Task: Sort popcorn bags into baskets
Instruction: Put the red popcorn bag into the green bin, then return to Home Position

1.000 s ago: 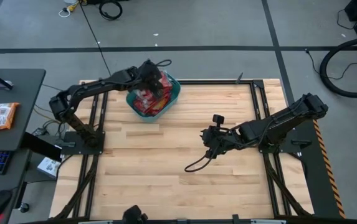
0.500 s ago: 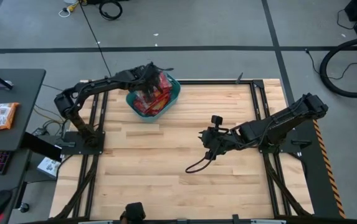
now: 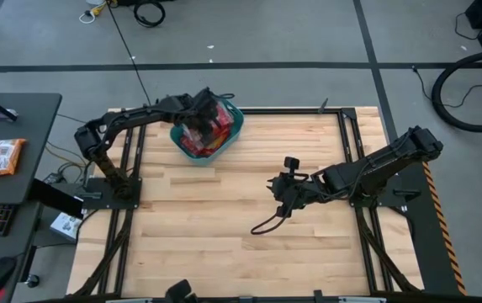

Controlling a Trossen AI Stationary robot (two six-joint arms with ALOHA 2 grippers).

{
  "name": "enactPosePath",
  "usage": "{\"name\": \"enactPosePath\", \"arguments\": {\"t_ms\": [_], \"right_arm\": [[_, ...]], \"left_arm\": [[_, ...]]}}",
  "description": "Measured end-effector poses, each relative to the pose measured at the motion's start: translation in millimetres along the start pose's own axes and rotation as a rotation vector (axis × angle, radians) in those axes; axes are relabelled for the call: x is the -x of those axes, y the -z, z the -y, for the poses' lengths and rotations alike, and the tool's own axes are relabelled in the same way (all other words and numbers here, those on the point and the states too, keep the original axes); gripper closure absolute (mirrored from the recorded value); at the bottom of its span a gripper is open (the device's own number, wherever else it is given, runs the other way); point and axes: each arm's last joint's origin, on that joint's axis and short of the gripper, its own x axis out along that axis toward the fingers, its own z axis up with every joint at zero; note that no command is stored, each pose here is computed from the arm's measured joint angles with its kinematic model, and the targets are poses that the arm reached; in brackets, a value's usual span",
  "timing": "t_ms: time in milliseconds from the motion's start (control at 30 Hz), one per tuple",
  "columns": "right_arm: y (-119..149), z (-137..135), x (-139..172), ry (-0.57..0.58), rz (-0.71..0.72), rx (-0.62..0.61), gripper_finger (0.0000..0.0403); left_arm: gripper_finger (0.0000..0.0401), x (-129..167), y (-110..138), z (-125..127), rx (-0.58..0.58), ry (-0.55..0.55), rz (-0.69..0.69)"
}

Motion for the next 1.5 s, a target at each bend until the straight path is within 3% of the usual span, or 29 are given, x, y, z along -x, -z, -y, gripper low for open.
{"name": "enactPosePath", "arguments": {"t_ms": [167, 300, 533, 733, 1000, 1500], "right_arm": [[0, 0, 0, -0.003, -0.001, 0.000, 0.0319], [1, 0, 0, -0.002, -0.005, 0.004, 0.0319], [4, 1, 0, 0.004, -0.034, 0.020, 0.0326], [6, 8, -6, -0.032, -0.046, -0.007, 0.0356], [29, 36, -15, -0.081, -0.019, -0.112, 0.0394], [64, 81, 10, -0.139, 0.195, -0.279, 0.0387]], "left_arm": [[0.0260, 10, -7, -3, 0.007, -0.040, 0.021], [0.0260, 38, -20, -8, -0.031, -0.049, 0.122], [0.0260, 80, -18, 13, -0.115, 0.053, 0.363], [0.0260, 95, 10, 34, -0.143, 0.110, 0.521], [0.0260, 118, 46, 41, -0.095, 0.220, 0.645], [0.0260, 131, 125, 49, 0.008, 0.327, 0.909]]}}
